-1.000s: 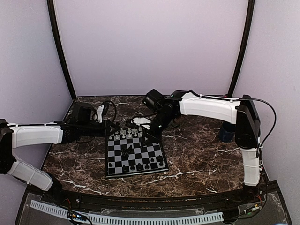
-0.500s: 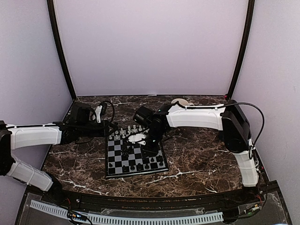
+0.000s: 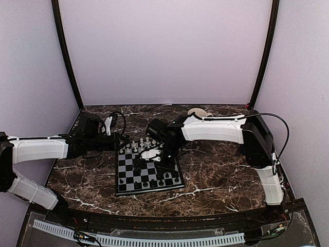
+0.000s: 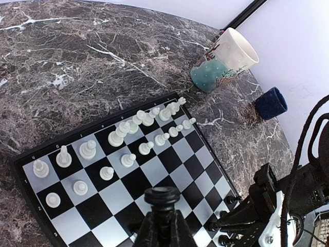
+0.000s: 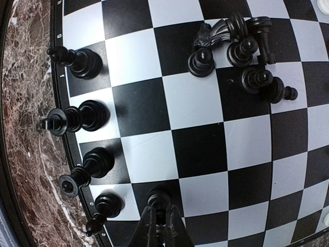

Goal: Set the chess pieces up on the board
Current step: Place the pawn at c7.

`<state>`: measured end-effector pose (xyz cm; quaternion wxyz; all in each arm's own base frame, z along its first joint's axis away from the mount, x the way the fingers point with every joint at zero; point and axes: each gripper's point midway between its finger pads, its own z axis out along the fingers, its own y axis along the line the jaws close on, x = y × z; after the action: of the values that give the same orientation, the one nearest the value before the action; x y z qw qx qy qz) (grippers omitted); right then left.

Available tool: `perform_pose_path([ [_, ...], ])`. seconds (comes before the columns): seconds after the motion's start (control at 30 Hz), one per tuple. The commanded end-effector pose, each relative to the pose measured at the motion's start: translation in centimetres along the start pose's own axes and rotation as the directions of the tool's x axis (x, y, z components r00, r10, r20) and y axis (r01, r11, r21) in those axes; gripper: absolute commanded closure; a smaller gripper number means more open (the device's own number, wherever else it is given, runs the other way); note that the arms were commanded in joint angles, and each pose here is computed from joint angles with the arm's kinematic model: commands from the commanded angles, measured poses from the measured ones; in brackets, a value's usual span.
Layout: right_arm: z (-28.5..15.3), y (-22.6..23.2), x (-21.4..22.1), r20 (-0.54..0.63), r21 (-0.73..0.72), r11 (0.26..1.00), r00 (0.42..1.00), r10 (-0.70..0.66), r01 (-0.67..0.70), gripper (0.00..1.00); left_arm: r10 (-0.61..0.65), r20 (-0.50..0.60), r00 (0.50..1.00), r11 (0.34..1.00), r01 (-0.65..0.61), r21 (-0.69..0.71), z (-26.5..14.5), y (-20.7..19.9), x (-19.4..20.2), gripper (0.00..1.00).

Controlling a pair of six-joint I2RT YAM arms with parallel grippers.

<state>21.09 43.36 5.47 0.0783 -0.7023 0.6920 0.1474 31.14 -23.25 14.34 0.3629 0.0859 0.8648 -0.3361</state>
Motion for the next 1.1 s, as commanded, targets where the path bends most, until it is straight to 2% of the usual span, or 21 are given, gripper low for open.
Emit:
perform_pose_path([
  [0.0, 0.5, 1.1, 0.3, -0.020, -0.025, 0.999, 0.999, -0.026, 0.026, 0.94, -0.003, -0.001, 1.000, 1.000, 0.003, 0.007, 0.2, 0.3, 0.2, 0.98],
  [0.43, 0.5, 1.1, 0.5, -0.026, -0.022, 1.000, 0.999, -0.022, 0.021, 0.85, -0.005, -0.015, 1.000, 1.000, 0.005, 0.011, 0.6, 0.4, 0.6, 0.98],
  [0.7, -2.3, 0.8, -1.4, 0.043, -0.008, 1.000, 0.999, -0.007, 0.008, 0.77, 0.012, -0.043, 0.999, 0.999, -0.010, 0.047, 0.6, -0.3, 0.8, 0.97],
  [0.93, -8.6, -0.8, -2.3, 0.199, -0.032, 0.999, 0.980, 0.013, -0.006, 0.74, 0.071, -0.218, 0.973, 0.983, -0.031, 0.181, 1.3, -3.0, 1.9, 0.97],
  [1.07, -11.0, -2.5, -1.8, 0.244, 0.093, 0.995, 0.968, -0.061, 0.039, 0.74, 0.096, -0.348, 0.933, 0.958, 0.008, 0.287, 2.0, -4.7, 2.9, 0.96],
])
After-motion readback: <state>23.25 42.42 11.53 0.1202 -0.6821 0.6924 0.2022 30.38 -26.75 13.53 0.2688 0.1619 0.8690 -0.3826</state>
